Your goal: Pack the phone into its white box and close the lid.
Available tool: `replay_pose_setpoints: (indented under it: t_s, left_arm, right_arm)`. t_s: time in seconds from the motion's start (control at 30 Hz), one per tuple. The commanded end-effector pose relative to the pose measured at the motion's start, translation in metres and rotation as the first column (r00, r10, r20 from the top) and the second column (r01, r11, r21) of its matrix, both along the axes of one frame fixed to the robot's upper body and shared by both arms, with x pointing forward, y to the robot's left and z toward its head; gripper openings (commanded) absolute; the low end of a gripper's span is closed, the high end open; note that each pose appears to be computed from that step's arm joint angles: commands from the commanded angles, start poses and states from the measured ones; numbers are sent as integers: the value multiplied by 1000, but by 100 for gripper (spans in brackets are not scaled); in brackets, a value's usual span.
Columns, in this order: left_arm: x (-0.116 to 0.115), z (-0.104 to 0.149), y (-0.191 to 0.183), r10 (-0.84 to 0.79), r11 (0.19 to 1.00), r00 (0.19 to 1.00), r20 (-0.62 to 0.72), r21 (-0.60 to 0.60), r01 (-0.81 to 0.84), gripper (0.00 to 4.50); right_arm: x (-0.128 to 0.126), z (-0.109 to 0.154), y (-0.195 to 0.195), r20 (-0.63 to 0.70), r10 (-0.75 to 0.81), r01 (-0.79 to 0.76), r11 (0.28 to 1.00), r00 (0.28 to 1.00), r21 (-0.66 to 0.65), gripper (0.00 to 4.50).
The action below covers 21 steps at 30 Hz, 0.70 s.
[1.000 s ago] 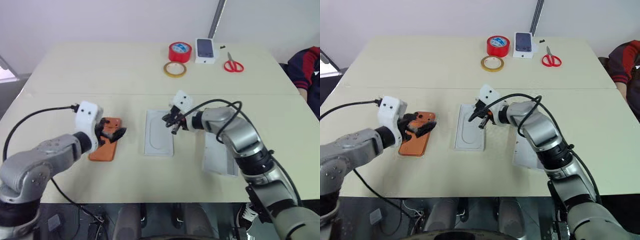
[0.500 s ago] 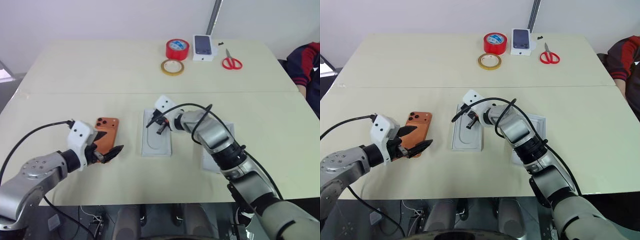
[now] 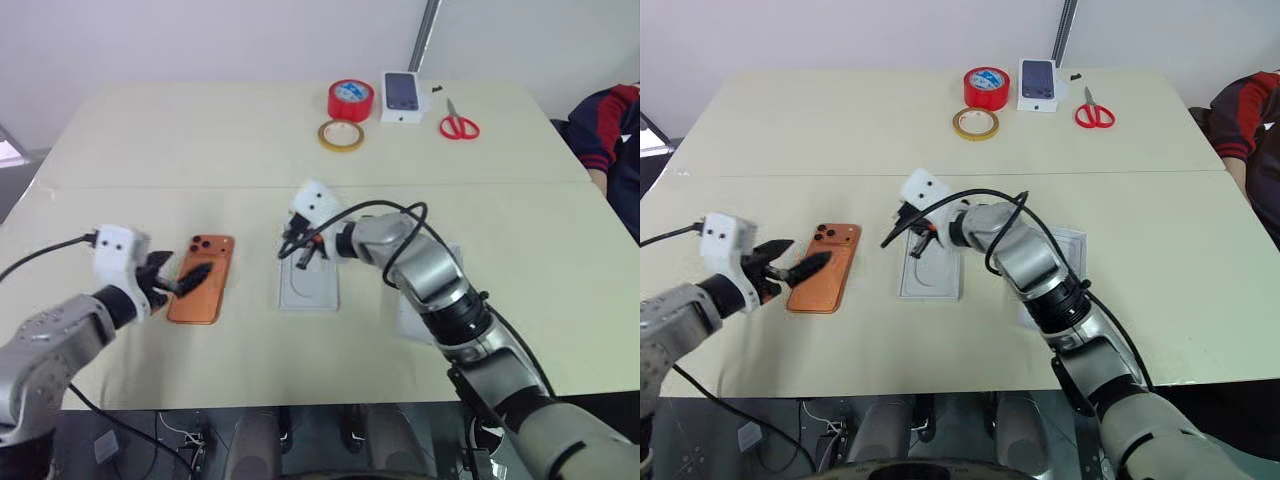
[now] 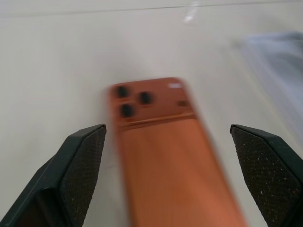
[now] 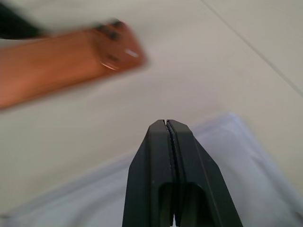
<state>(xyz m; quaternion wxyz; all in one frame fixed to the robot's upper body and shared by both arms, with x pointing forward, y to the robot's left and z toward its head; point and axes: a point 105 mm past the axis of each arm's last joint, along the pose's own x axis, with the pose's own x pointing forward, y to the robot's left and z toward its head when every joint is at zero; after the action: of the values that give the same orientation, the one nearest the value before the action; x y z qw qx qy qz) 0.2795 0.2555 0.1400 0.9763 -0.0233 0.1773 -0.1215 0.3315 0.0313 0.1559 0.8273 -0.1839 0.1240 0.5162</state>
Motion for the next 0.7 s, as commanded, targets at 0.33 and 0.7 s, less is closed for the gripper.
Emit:
replay_pose_setpoints:
  t_s: [0.33, 0.7]
  left_arm:
    - [-6, -27, 4, 39, 997, 949, -314, -47, -57, 444]
    - [-17, -44, -40, -142, 986, 897, -418, -137, 92, 444]
  right_arm:
    - [-22, -31, 55, 4, 146, -143, 975, 989, -171, 1]
    - [-31, -42, 74, 20, 232, -221, 949, 973, -226, 1]
